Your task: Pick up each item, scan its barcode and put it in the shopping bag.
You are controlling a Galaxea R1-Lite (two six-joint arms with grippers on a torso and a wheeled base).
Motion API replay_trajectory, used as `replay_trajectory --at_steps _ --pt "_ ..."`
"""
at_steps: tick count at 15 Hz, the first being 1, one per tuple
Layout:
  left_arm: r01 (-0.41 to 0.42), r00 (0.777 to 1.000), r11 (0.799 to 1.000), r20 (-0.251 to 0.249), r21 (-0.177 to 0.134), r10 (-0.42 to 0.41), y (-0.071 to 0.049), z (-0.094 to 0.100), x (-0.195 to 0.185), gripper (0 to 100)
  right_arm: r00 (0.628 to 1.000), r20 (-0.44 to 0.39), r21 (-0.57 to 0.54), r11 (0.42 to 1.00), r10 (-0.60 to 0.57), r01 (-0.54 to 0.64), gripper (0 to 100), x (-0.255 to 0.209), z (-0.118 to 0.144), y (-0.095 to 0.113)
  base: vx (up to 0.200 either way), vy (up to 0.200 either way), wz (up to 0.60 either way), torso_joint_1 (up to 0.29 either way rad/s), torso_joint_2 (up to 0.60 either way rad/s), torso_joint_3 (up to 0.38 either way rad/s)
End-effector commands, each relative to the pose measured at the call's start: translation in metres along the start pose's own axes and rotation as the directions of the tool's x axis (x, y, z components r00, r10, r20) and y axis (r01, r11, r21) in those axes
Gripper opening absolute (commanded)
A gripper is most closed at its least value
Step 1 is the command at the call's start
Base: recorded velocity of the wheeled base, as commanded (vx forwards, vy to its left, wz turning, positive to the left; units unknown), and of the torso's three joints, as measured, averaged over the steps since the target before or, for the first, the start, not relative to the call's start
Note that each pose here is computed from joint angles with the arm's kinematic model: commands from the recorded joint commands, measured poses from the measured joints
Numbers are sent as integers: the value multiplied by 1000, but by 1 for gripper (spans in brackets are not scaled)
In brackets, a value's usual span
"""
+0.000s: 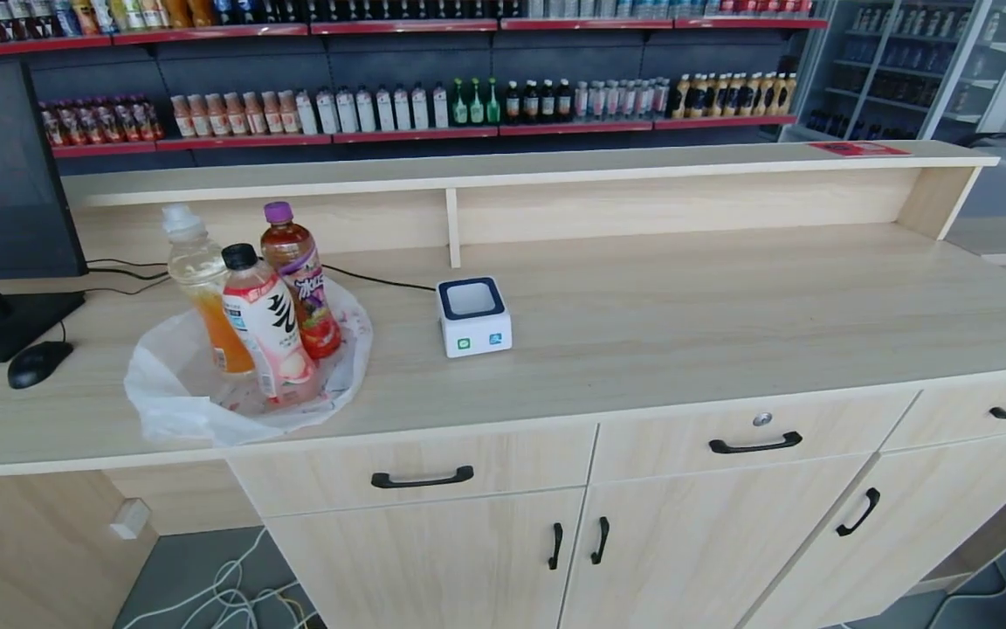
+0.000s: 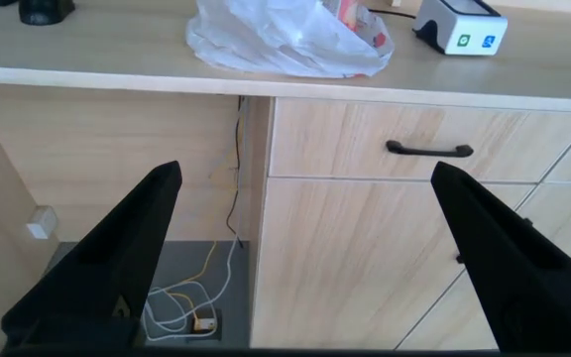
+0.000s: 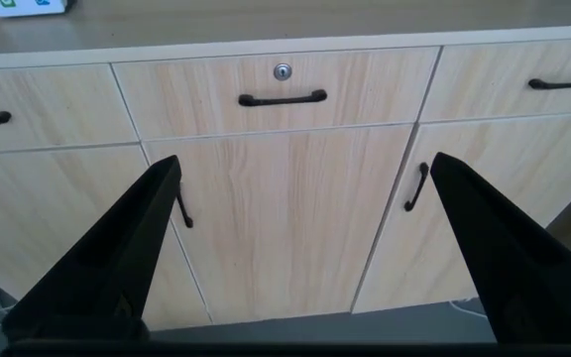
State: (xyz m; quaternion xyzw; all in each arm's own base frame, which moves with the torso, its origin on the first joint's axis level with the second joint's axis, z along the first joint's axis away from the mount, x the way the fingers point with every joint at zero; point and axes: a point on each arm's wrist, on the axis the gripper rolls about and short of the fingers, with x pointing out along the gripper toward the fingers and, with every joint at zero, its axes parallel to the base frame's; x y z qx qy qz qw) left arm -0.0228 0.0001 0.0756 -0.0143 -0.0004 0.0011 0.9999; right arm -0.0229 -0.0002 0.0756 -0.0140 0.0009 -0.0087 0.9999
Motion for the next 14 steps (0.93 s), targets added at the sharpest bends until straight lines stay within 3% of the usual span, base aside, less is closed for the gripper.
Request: replay_trajectory --at_steps 1,5,14 --pt "-1 1000 1000 1 -1 1 0 0 0 100 1000 -2 -1 1000 -1 1 100 0 0 0 0 0 0 0 0 0" --pt "-1 1000 1000 1 -1 1 0 0 0 100 1000 -2 0 1000 -1 1 100 0 0 0 -200 0 0 7 8 0" --pt "-1 1000 1000 1 -1 1 0 0 0 100 1000 -2 4 1000 -1 1 100 0 0 0 0 0 0 0 0 0"
